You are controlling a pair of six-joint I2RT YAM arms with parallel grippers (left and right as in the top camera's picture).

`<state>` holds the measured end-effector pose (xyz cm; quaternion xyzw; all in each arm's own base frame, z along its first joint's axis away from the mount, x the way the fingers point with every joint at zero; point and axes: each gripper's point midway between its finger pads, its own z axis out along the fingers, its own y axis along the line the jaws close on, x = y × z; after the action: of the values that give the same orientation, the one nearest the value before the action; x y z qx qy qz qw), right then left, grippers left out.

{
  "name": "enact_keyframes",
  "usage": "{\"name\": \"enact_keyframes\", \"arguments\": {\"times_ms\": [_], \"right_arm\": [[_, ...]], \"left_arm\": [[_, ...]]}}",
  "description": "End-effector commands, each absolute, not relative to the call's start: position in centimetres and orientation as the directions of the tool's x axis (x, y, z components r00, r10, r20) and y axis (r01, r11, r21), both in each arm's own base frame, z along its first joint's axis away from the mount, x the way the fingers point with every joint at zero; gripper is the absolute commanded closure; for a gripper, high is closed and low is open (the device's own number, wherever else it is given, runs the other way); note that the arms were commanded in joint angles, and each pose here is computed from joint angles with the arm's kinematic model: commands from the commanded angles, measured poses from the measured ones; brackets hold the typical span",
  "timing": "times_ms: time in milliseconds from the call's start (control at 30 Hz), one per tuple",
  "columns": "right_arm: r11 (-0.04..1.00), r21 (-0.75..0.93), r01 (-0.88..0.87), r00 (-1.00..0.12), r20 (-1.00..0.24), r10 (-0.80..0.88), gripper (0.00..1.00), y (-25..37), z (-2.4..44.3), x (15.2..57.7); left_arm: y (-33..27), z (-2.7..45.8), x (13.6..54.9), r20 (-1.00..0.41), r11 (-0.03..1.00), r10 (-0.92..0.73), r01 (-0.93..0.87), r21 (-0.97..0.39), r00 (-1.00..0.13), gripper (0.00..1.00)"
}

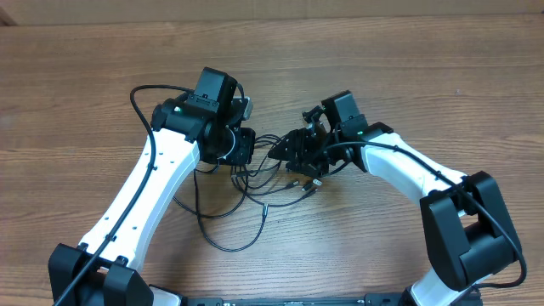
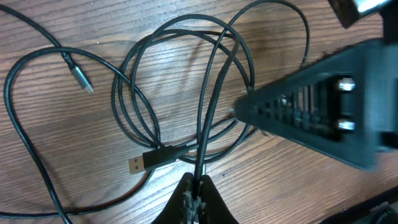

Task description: Untangle cables

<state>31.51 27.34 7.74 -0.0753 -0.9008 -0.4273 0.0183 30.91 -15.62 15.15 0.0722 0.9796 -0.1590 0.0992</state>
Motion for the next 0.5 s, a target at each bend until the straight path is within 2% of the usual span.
{"name": "enact_keyframes", "arguments": {"times_ms": [0,100,300,467], "right_arm": [[0.692,0.697,0.188,-0.974,0.041,0.223,0.43,26.8,6.8,33.2],[0.714,0.667,0.215,-0.963,0.025,0.267,0.48,26.4,6.3,33.7],[0.779,0.593,0.205,-0.955,-0.054,0.293,0.49,26.3,5.3,33.8],[0.864,0.415,0.284,-0.924,-0.122,0.363,0.54,22.8,3.2,33.6]], "left_arm": [[-15.6,14.9,31.0,-0.215,0.934,0.113,0.177,-0.309,-0.970,0.96],[-16.0,15.1,30.9,-0.210,0.926,0.112,0.179,-0.332,-0.971,0.96],[-18.3,16.1,30.8,-0.229,0.863,0.137,0.229,-0.450,-0.964,0.96],[-18.2,16.1,30.8,-0.233,0.861,0.143,0.237,-0.450,-0.962,0.96]]}}
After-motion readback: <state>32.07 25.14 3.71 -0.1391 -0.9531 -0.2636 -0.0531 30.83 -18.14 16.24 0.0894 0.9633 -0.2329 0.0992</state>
